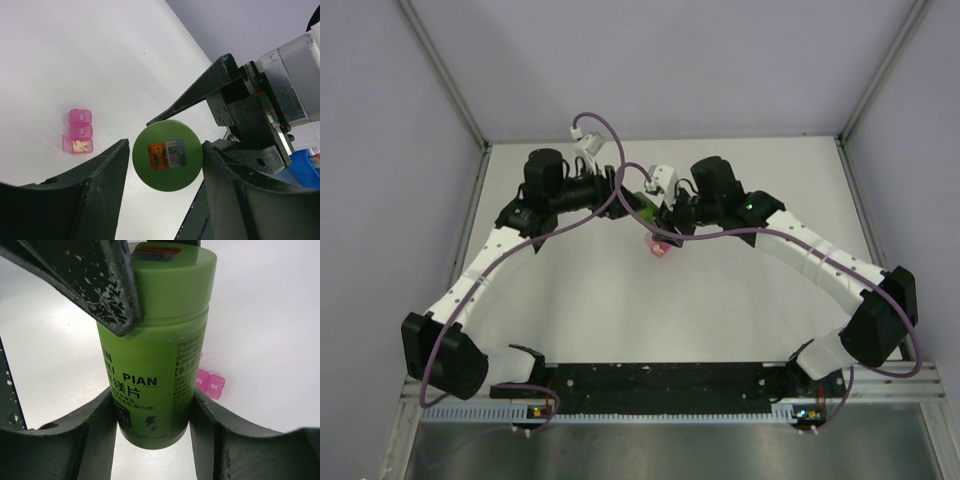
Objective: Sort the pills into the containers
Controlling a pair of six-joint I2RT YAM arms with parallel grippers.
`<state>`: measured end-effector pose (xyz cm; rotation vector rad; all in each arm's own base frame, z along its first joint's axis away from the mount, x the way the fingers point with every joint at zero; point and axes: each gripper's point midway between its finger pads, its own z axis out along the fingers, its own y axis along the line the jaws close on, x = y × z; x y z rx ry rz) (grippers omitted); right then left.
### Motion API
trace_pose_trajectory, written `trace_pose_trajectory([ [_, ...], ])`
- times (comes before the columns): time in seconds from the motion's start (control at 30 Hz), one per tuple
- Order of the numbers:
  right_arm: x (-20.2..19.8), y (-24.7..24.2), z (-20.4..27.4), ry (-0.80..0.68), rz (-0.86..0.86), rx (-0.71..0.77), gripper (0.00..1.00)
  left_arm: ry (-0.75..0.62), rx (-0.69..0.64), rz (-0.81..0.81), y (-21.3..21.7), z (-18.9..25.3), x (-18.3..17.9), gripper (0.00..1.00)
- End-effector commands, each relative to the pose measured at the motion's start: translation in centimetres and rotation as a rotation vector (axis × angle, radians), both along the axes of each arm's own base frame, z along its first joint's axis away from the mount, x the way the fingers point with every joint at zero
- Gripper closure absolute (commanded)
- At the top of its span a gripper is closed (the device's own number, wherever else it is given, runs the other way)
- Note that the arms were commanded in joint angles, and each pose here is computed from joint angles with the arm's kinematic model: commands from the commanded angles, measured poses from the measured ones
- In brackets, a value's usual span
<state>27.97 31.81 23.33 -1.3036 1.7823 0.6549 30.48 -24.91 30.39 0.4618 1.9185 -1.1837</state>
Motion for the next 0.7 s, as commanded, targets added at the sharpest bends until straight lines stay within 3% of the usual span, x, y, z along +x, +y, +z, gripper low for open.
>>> trace_pose_trajectory([
  [0.0, 0.1, 0.2, 3.4, -0.09, -0.015, 0.076, 1.0, -0.01, -0.025, 0.007, -0.2, 1.3, 0.6, 0.41],
  [0.07, 0.1, 0.2, 3.5, -0.094, -0.016, 0.077, 1.0, -0.021, -0.023, -0.021, -0.4, 1.2, 0.2, 0.49],
  [0.27, -0.4, 0.3, 2.8, -0.072, 0.004, 0.074, 1.0, -0.14, -0.023, -0.207, -1.1, 1.5, -2.1, 0.93],
  [0.4, -1.1, 0.6, 2.4, -0.039, 0.049, 0.089, 1.0, -0.254, -0.024, -0.357, -1.2, 1.7, -4.2, 1.0],
  [0.53, -1.3, 0.6, 2.2, -0.026, 0.061, 0.093, 1.0, -0.284, -0.026, -0.405, -1.3, 1.5, -4.9, 0.93],
  [0.67, -1.2, 0.4, 2.1, -0.032, 0.054, 0.087, 1.0, -0.251, -0.029, -0.367, -1.3, 1.5, -4.2, 0.45],
])
